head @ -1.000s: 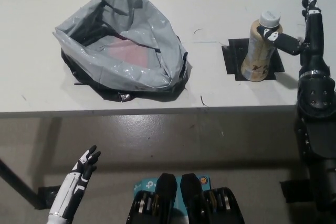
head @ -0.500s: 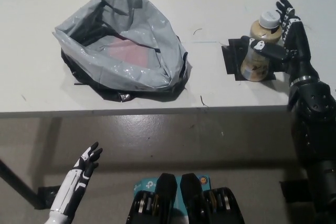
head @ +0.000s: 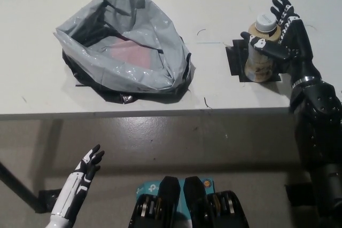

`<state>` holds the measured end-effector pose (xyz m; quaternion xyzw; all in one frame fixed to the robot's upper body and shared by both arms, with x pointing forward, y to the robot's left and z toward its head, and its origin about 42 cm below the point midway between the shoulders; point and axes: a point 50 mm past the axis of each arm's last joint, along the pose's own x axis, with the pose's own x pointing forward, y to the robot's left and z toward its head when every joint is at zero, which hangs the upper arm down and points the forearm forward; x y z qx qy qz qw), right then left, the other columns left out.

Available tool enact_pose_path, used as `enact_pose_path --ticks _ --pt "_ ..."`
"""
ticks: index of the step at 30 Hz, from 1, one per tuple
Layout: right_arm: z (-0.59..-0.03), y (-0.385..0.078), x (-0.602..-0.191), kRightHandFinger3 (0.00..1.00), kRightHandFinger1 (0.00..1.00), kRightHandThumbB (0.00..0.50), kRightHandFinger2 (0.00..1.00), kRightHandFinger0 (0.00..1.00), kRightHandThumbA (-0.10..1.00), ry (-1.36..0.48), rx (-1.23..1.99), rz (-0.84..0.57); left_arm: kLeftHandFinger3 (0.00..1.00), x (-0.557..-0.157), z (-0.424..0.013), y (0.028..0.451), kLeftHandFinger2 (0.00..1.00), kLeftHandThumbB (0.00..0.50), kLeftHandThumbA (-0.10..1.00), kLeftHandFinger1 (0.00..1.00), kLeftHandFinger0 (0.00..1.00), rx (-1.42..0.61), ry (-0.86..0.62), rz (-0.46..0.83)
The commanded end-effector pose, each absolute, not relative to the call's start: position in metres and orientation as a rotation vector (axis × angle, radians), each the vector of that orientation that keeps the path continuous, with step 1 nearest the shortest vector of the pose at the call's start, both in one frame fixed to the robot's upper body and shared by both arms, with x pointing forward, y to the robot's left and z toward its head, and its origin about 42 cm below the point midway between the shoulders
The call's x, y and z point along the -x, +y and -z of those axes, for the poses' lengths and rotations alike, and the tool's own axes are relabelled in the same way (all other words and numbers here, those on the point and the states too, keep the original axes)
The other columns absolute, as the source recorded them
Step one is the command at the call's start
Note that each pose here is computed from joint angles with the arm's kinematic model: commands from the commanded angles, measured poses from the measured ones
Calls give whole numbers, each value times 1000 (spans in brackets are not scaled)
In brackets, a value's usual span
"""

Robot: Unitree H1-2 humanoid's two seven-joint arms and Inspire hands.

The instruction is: Use the right hand to pick up a bottle of protein shake and place it into a plastic bag on the left side

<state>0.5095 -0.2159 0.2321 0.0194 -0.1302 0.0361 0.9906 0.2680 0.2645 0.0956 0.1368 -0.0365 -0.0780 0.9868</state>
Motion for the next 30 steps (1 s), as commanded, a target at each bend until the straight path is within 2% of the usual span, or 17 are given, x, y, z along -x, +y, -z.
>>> enact_pose_path --ticks 1,3,7,8,12,15,16,18,19,20,21,22,23,24,25,30 --pt "-249 -221 -517 1000 1000 492 1000 1000 879 -326 -64 -76 1000 -271 -106 267 1000 252 1000 1000 1000 -263 -127 175" --pt "-246 -223 -520 1000 1000 500 1000 1000 884 -302 -58 -71 1000 -273 -107 267 1000 252 1000 1000 1000 -269 -128 173" --pt "-236 -226 -528 1000 1000 479 1000 1000 856 -261 -39 -67 1000 -272 -108 267 1000 248 1000 1000 1000 -275 -132 173" --pt "-230 -227 -530 1000 1000 453 1000 1000 840 -244 -30 -65 1000 -272 -108 268 1000 244 1000 1000 1000 -270 -134 176" --pt "-211 -225 -538 1000 1000 496 1000 1000 794 -162 101 -40 1000 -272 -109 267 1000 251 1000 1000 1000 -262 -133 176" --pt "-199 -219 -541 1000 1000 500 1000 1000 749 -113 207 -65 1000 -273 -110 267 1000 257 1000 1000 1000 -260 -132 175" --pt "-195 -217 -542 1000 1000 500 1000 1000 723 -96 248 -65 1000 -274 -110 266 1000 255 1000 1000 1000 -265 -137 176" --pt "-189 -212 -543 1000 1000 500 1000 1000 501 -69 279 -5 1000 -276 -110 264 1000 251 1000 1000 1000 -261 -138 180" --pt "-188 -211 -543 1000 985 500 1000 905 485 -62 283 30 1000 -276 -111 264 1000 250 1000 1000 1000 -258 -136 181" --pt "-189 -209 -544 820 522 429 672 426 328 -63 288 69 1000 -276 -111 264 1000 245 1000 1000 1000 -257 -137 180" --pt "-194 -204 -545 401 171 281 363 42 73 -82 322 178 1000 -278 -113 266 1000 244 1000 1000 1000 -263 -142 179" --pt "-198 -203 -546 308 89 223 331 8 -28 -101 310 190 1000 -279 -114 266 1000 238 1000 1000 1000 -261 -146 181" --pt "-201 -203 -547 309 77 190 367 2 -53 -109 297 197 1000 -280 -115 267 1000 243 998 1000 1000 -246 -142 183" --pt "-205 -203 -548 380 119 176 466 0 -9 -116 290 203 1000 -281 -116 267 1000 244 1000 1000 1000 -248 -141 183" --pt "-207 -203 -548 423 164 173 521 0 7 -129 285 209 1000 -282 -117 268 1000 246 1000 1000 1000 -263 -143 181" --pt "-217 -208 -545 532 234 165 607 0 7 -196 273 247 1000 -287 -119 267 1000 228 1000 1000 1000 -285 -162 193"
